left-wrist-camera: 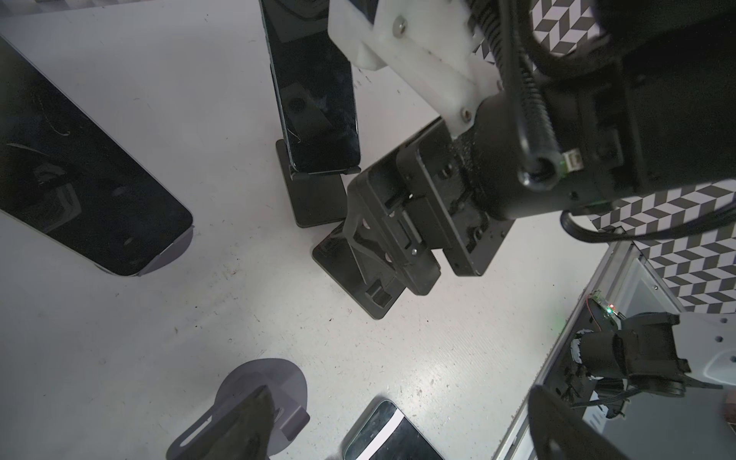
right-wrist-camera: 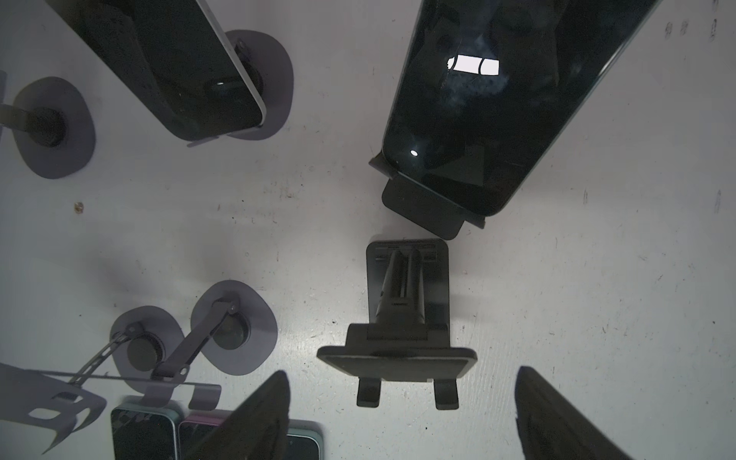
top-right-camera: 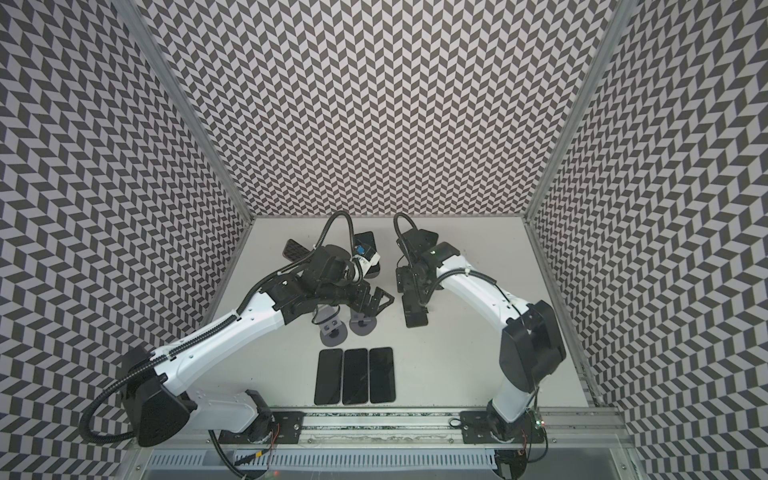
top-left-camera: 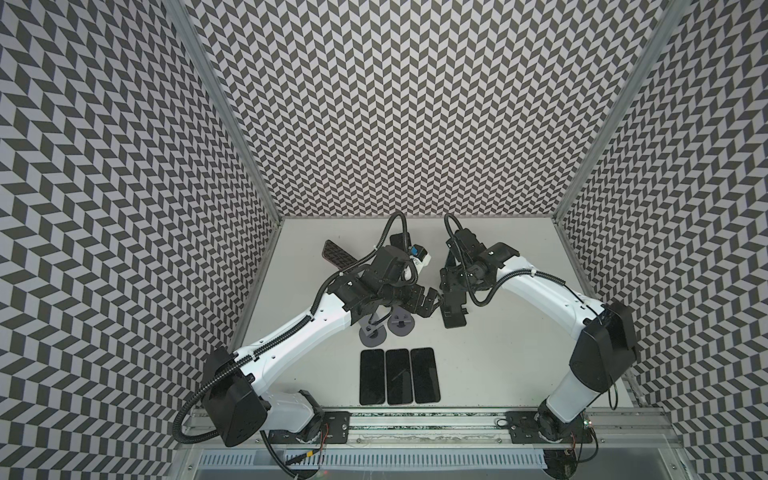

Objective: Remove the phone from the phone stand
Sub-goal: Move the phone stand to the middle-right of the table.

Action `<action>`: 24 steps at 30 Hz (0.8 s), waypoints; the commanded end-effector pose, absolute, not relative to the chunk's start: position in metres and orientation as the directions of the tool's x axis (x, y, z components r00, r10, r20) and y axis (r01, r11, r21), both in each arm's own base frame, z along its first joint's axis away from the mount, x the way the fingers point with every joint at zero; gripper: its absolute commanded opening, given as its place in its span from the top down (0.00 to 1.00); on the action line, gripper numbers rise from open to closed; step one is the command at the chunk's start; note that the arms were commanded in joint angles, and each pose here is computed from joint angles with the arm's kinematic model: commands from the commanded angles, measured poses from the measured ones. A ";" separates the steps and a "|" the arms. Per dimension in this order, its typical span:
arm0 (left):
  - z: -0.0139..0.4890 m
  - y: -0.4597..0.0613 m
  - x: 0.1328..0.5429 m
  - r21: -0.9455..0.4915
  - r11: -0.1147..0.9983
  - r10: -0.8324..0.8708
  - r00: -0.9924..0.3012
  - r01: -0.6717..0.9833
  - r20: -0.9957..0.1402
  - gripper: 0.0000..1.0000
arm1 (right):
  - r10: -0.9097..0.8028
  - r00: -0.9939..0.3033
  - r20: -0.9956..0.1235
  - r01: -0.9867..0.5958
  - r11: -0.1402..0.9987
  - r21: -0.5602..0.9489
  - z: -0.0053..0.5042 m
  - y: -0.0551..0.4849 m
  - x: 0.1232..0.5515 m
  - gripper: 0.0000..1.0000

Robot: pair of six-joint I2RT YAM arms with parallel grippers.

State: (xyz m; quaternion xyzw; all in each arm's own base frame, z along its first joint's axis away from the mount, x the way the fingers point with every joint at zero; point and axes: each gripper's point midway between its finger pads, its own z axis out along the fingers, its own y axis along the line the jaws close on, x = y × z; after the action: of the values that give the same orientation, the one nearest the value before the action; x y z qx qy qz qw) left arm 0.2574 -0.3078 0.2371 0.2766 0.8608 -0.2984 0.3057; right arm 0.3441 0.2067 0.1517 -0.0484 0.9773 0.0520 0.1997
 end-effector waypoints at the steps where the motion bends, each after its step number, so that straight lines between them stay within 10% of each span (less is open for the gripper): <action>1: 0.241 -0.309 0.260 -0.317 0.669 0.299 -0.634 0.673 -0.714 0.00 | -0.089 -0.907 -0.412 -0.138 0.986 0.091 0.150 0.211 0.351 0.14; 24: 0.237 -0.303 0.261 -0.277 0.685 0.324 -0.623 0.674 -0.712 0.00 | -0.101 -0.922 -0.375 -0.143 0.986 0.085 0.130 0.216 0.358 0.23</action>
State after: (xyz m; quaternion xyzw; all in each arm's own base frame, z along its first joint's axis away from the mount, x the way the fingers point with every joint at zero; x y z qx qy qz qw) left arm 0.2631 -0.3034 0.2351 0.2795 0.8622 -0.2774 0.3188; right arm 0.3484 0.2135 0.1283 -0.0617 0.9811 0.0514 0.1763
